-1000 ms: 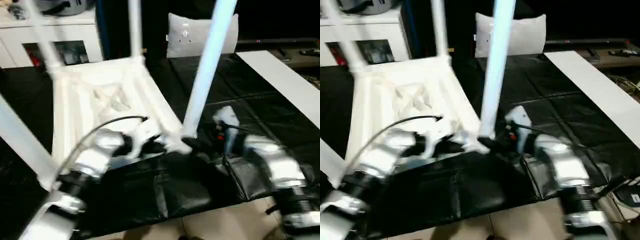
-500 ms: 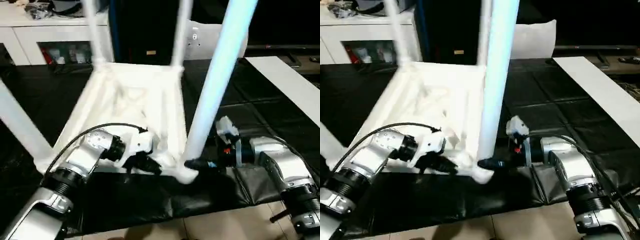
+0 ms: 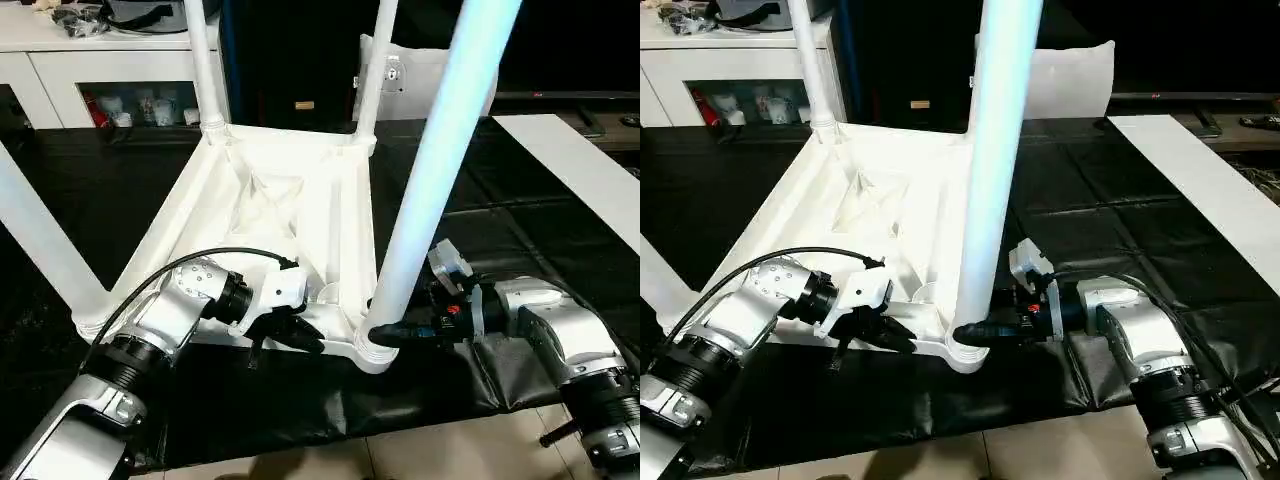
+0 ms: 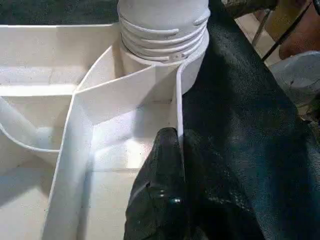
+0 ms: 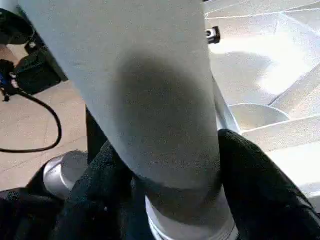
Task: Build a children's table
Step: Rotate leg to tighten
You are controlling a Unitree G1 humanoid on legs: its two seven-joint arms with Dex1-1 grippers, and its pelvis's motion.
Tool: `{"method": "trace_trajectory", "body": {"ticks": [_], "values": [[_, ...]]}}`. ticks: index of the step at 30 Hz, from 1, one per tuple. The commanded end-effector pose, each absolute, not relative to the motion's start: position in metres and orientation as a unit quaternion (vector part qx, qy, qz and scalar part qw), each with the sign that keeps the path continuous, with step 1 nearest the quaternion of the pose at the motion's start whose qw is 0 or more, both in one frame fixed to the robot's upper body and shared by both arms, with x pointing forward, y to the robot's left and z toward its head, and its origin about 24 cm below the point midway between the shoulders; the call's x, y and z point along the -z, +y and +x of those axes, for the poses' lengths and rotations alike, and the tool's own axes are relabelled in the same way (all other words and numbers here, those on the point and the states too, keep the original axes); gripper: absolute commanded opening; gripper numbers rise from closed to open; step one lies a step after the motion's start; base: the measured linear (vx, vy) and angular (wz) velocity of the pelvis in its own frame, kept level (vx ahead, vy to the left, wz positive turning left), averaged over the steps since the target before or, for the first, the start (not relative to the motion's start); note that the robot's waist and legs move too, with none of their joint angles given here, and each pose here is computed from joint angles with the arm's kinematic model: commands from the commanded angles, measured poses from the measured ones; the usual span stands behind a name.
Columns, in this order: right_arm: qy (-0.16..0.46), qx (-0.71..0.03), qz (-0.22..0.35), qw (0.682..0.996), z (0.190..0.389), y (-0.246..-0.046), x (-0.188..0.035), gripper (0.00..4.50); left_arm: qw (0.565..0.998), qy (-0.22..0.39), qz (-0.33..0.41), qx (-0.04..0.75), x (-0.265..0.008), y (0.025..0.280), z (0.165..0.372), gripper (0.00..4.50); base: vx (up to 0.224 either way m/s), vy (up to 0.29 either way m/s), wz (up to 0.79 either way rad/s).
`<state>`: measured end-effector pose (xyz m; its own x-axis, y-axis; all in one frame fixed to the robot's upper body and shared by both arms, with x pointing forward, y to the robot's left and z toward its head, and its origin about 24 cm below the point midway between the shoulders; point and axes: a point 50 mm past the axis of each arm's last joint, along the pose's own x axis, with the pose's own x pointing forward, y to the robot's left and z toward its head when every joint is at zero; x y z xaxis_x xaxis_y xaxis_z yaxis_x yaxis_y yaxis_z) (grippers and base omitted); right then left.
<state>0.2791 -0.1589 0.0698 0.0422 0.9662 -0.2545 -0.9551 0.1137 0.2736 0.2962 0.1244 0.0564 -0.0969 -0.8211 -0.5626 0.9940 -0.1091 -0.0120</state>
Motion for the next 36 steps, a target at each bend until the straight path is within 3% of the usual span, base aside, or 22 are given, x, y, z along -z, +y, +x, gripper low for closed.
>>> {"method": "trace_trajectory", "body": {"ticks": [1, 4, 9, 15, 17, 23, 33, 36], "values": [[0.179, -0.678, 0.043, 0.712, 0.274, -0.15, -0.074, 2.21, 0.643, 0.191, 0.218, 0.709, -0.061, 0.115, 0.3, 0.0, 0.0, 0.0, 0.0], [0.178, -0.656, 0.038, 0.732, 0.274, -0.142, -0.069, 2.19, 0.682, 0.185, 0.205, 0.678, -0.062, 0.11, 0.306, 0.0, 0.0, 0.0, 0.0], [0.171, -0.476, 0.017, 0.862, 0.307, -0.115, -0.057, 2.12, 0.783, 0.169, 0.156, 0.578, -0.067, 0.088, 0.32, 0.0, 0.0, 0.0, 0.0], [0.165, -0.367, 0.031, 0.915, 0.327, -0.094, -0.061, 2.03, 0.846, 0.155, 0.129, 0.493, -0.076, 0.065, 0.331, 0.0, 0.0, 0.0, 0.0], [0.156, -0.369, 0.024, 0.916, 0.327, -0.092, -0.063, 2.56, 0.85, 0.152, 0.128, 0.488, -0.077, 0.062, 0.332, 0.0, 0.0, 0.0, 0.0], [0.128, -0.373, 0.022, 0.919, 0.326, -0.092, -0.066, 3.12, 0.85, 0.15, 0.139, 0.486, -0.078, 0.063, 0.331, 0.0, 0.0, 0.0, 0.0], [0.091, -0.407, 0.01, 0.909, 0.32, -0.125, -0.074, 4.03, 0.822, 0.159, 0.16, 0.523, -0.075, 0.084, 0.326, 0.0, 0.0, 0.0, 0.0], [0.089, -0.472, -0.023, 0.877, 0.311, -0.142, -0.079, 4.39, 0.795, 0.168, 0.174, 0.557, -0.072, 0.096, 0.323, 0.0, 0.0, 0.0, 0.0]]}}
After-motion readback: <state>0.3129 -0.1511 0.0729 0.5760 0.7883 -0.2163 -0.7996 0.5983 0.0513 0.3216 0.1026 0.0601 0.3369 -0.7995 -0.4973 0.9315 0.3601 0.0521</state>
